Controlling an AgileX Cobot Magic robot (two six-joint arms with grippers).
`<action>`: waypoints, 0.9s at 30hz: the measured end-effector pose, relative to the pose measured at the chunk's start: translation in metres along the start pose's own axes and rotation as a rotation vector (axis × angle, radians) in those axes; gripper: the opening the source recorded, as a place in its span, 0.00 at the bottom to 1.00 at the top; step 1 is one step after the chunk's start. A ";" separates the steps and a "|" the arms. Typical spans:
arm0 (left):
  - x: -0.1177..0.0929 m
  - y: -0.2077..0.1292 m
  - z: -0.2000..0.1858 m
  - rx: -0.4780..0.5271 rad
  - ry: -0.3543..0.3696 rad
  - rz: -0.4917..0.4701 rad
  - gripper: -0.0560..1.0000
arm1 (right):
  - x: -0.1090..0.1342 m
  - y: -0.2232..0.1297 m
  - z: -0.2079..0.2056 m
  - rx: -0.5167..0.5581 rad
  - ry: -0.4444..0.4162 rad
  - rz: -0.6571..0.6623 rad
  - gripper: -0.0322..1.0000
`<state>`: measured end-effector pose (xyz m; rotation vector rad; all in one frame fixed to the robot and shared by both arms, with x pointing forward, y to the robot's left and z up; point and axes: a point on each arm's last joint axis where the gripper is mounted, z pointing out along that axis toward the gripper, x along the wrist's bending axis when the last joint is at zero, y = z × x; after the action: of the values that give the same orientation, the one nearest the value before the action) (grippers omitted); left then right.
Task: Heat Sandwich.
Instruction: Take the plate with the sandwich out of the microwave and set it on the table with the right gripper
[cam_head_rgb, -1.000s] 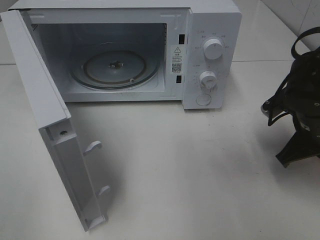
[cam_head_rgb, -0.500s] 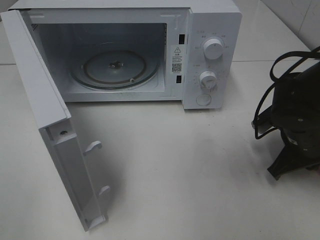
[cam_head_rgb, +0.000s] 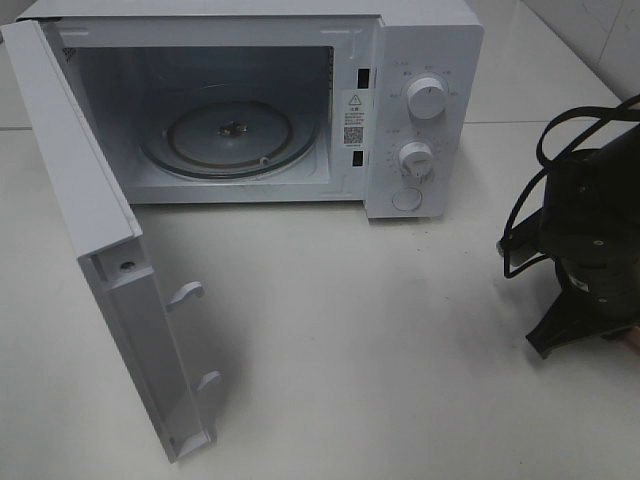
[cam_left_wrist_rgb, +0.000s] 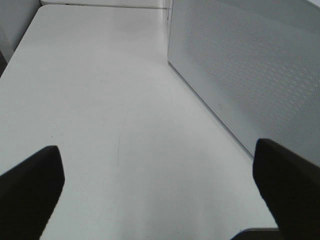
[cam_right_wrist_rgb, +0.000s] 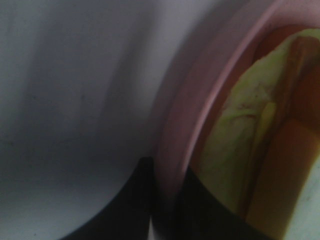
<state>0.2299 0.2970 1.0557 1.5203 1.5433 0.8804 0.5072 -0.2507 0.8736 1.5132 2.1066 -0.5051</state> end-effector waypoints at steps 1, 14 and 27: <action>0.000 0.000 0.000 0.000 0.000 0.000 0.97 | 0.000 0.000 0.000 0.000 0.000 0.000 0.13; 0.000 0.000 0.000 0.000 0.000 0.000 0.97 | -0.005 -0.001 -0.007 -0.015 0.005 0.014 0.43; 0.000 0.000 0.000 0.000 0.000 0.000 0.97 | -0.019 -0.009 -0.041 -0.050 0.120 0.037 0.65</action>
<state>0.2299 0.2970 1.0557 1.5203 1.5433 0.8804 0.4962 -0.2452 0.9179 1.5866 2.1601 -0.3535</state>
